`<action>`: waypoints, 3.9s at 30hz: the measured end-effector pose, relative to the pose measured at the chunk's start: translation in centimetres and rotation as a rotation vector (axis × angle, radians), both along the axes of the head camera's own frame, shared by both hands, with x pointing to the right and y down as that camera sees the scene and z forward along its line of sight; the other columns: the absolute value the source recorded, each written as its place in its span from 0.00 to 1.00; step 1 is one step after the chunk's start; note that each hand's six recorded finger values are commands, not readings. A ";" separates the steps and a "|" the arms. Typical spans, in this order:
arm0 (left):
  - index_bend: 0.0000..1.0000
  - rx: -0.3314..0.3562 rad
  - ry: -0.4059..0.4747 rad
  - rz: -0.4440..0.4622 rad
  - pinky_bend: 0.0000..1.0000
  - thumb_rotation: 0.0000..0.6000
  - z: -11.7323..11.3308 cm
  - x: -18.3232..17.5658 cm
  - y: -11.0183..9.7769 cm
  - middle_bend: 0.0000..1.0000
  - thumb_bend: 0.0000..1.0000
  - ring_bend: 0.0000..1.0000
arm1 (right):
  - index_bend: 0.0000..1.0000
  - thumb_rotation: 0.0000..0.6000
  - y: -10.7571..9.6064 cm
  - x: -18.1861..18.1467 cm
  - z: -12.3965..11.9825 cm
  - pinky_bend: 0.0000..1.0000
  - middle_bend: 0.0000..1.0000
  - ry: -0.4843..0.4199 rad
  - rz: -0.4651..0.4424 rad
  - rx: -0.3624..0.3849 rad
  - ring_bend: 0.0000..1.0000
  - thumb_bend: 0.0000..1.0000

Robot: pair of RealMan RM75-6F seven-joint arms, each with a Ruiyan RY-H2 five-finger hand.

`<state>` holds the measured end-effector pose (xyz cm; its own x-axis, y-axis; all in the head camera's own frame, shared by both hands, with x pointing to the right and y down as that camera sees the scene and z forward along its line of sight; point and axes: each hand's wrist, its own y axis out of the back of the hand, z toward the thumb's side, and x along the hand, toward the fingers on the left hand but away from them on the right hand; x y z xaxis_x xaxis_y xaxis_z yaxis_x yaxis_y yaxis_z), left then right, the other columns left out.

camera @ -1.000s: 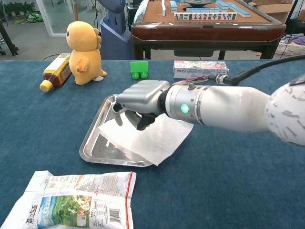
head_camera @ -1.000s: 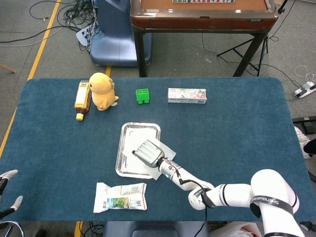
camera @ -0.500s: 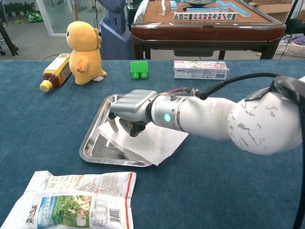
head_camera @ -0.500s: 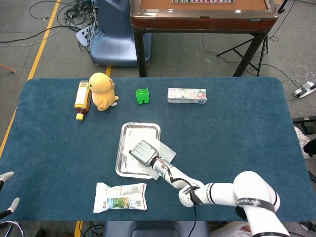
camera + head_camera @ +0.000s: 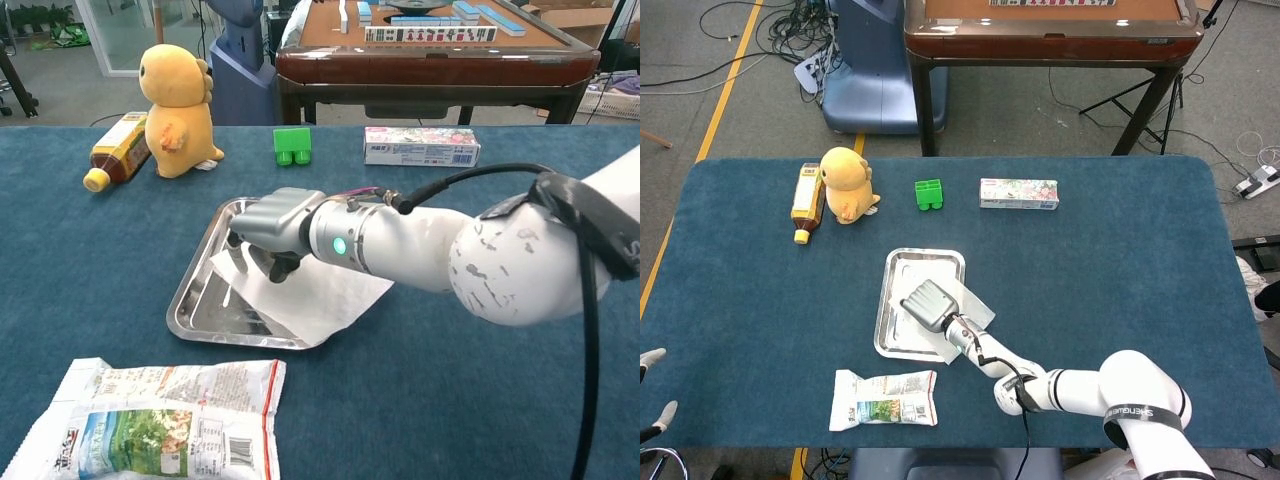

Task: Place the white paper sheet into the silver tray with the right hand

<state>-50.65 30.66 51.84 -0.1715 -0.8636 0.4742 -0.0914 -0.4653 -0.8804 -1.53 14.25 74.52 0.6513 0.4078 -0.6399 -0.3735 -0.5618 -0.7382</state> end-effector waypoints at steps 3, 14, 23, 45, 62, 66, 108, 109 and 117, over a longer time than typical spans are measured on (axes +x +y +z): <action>0.20 0.000 0.001 0.000 0.13 1.00 0.0 0.0 0.0 0.22 0.25 0.21 | 0.36 1.00 -0.4 0.1 0.2 0.78 0.75 0.007 0.016 0.008 0.75 1.00; 0.20 -0.001 0.004 0.000 0.13 1.00 0.1 -0.1 0.1 0.22 0.25 0.21 | 0.36 1.00 -1.5 1.4 0.9 0.78 0.75 0.056 0.058 0.026 0.75 1.00; 0.20 0.001 0.005 0.000 0.13 1.00 0.1 -0.2 0.2 0.22 0.25 0.21 | 0.36 1.00 -2.3 2.4 1.3 0.78 0.75 0.090 0.094 0.039 0.75 1.00; 0.20 -0.003 -0.001 -0.010 0.13 1.00 0.1 -0.4 0.3 0.22 0.25 0.21 | 0.36 1.00 -2.4 6.3 -2.9 0.78 0.75 0.023 0.083 0.002 0.75 1.00; 0.20 -0.008 -0.002 -0.002 0.13 1.00 0.3 0.0 0.0 0.22 0.25 0.21 | 0.36 1.00 1.3 10.7 -4.3 0.78 0.75 0.071 -0.062 -0.056 0.75 1.00; 0.20 -0.008 -0.003 -0.004 0.13 1.00 0.3 0.0 0.1 0.22 0.25 0.21 | 0.36 1.00 1.6 10.4 -4.1 0.78 0.75 0.081 -0.078 -0.065 0.75 1.00; 0.20 -0.012 -0.008 -0.018 0.13 1.00 0.2 -0.7 0.3 0.22 0.25 0.21 | 0.36 1.00 3.2 4.4 -2.0 0.78 0.75 0.038 -0.077 -0.079 0.75 1.00; 0.20 -0.012 -0.008 -0.019 0.13 1.00 0.2 -0.7 0.3 0.22 0.25 0.21 | 0.36 1.00 3.1 4.3 -2.0 0.78 0.75 0.038 -0.074 -0.078 0.75 1.00; 0.20 -0.016 -0.009 -0.022 0.13 1.00 0.3 -0.8 0.4 0.22 0.25 0.21 | 0.36 1.00 2.6 3.8 -1.4 0.78 0.75 0.037 -0.045 -0.066 0.75 1.00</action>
<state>-51.49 31.05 52.12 -0.1945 -0.8521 0.4859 -0.0943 -0.4768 -0.8739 2.22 16.83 73.07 0.6436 0.3343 -0.6885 -0.4258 -0.5910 -0.6851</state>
